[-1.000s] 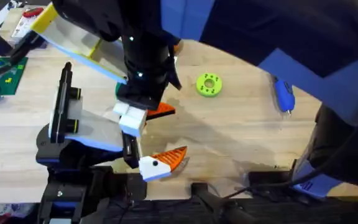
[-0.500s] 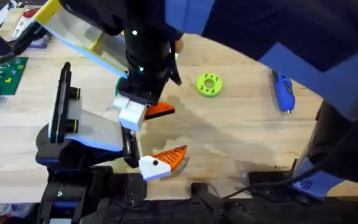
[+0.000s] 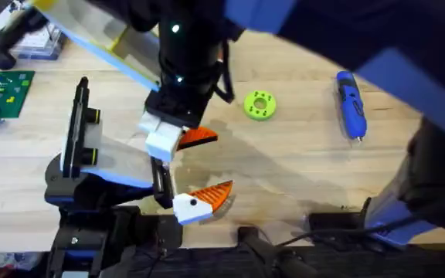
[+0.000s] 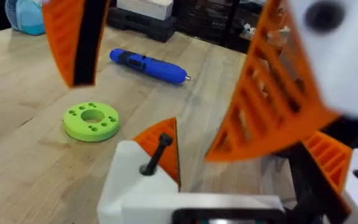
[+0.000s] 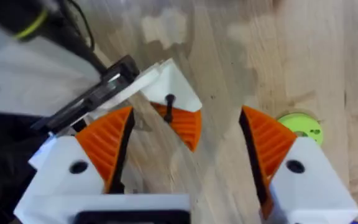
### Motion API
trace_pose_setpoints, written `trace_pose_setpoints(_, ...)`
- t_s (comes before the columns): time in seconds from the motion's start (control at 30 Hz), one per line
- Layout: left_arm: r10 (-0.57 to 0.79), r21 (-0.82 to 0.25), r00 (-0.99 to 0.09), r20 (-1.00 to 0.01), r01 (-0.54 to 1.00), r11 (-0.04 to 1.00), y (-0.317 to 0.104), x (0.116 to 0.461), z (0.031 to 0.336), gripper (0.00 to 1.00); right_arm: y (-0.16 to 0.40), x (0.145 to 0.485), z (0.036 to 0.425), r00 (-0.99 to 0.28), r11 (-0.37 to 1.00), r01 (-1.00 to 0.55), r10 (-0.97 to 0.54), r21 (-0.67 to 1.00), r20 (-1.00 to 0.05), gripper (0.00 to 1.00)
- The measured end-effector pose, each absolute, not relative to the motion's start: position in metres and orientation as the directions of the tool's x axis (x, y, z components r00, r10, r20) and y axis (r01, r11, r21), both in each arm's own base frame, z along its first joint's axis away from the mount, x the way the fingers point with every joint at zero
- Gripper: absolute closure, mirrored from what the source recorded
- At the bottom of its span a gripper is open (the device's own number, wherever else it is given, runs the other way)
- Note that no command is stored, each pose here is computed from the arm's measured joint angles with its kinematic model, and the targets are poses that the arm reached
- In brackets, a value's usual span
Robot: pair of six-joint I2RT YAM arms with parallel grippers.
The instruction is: Pick up the gripper from the table and insert it into the empty holder that is missing its gripper. Then pick up a screw, insert it into the mounting hole, and use the screwdriver to tighten it. Finally, clean up the table by picking up the vegetable and placing it into the bucket.
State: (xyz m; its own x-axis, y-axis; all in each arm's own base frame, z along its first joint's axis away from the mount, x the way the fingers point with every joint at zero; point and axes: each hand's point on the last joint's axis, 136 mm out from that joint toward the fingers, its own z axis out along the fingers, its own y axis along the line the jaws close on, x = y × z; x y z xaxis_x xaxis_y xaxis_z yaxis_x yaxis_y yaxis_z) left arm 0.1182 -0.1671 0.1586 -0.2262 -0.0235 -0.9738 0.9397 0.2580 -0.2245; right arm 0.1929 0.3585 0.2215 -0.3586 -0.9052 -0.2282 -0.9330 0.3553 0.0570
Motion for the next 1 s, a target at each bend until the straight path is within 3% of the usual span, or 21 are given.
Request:
trace_pose_setpoints(0.27,-0.024,-0.224,-0.226,-0.974,0.940,0.258,-0.167,0.118,0.159,0.012,0.349,0.183,0.240,-0.359,0.351,-0.933,-0.898,0.077,-0.255,0.061)
trace_pose_setpoints(0.6,-0.024,-0.224,-0.226,-0.974,0.940,0.258,-0.167,0.118,0.159,0.012,0.346,0.176,0.221,-0.380,0.358,-0.923,-0.903,0.138,-0.202,0.127)
trace_pose_setpoints(1.0,-0.024,-0.224,-0.226,-0.974,0.940,0.258,-0.167,0.118,0.159,0.012,0.354,0.181,0.214,-0.386,0.362,-0.921,-0.898,0.144,-0.213,0.257)
